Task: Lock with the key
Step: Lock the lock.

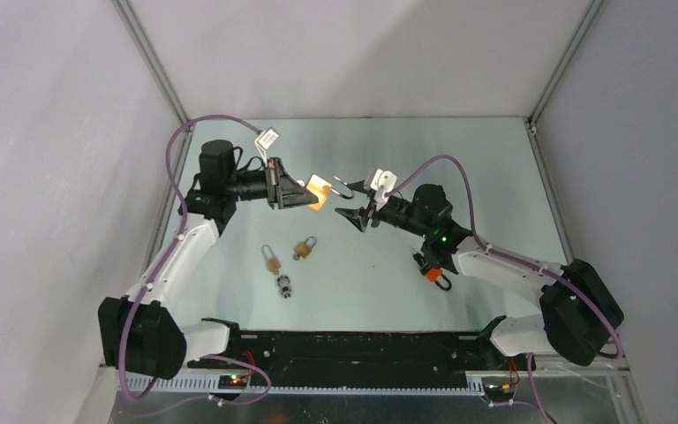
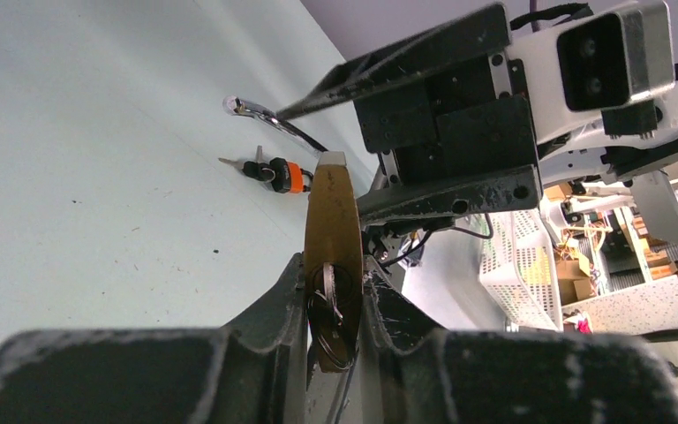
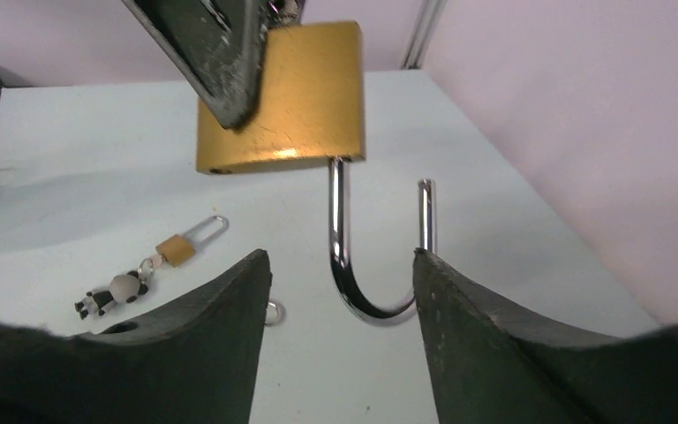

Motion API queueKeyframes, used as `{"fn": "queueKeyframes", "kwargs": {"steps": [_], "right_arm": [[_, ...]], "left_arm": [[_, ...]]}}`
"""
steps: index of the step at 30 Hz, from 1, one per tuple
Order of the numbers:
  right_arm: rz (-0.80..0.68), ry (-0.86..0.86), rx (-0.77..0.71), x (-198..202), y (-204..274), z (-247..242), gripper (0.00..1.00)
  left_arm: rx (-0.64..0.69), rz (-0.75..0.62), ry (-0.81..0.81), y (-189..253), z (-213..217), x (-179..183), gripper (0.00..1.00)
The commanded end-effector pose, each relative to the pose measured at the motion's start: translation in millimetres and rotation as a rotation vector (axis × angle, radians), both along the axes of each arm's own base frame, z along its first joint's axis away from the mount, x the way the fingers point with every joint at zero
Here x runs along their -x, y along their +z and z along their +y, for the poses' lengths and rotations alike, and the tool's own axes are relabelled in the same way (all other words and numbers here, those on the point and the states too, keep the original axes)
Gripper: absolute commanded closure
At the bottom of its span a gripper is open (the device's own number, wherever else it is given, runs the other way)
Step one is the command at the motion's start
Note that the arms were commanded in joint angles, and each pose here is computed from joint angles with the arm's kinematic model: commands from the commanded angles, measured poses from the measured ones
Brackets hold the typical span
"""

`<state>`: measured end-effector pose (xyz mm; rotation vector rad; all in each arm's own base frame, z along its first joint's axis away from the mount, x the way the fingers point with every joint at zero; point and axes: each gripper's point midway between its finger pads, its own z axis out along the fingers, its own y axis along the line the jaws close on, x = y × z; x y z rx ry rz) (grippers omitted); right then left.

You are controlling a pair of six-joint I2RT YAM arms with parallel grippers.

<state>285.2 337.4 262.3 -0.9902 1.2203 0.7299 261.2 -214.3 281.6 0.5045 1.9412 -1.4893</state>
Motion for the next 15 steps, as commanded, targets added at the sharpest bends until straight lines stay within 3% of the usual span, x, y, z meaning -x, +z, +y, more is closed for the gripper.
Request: {"fn": "queueKeyframes", "kwargs": {"steps": [1, 8, 11, 15], "right_arm": [[-0.178, -0.044, -0.055, -5, 30, 3, 0.44], [-0.107, -0.052, -0.058, -9, 22, 0, 0.75], [-0.023, -0.031, -0.065, -6, 21, 1, 1.0], [0.112, 0.045, -0.11, 6, 29, 1, 1.0]], "left_arm": [[0.06, -0.129, -0.061, 48, -1, 16, 1.0], [0.062, -0.165, -0.066, 55, 0, 19, 1.0], [0.056, -0.193, -0.057, 57, 0, 18, 1.0], [0.043, -0.243, -0.03, 55, 2, 14, 1.0]]}}
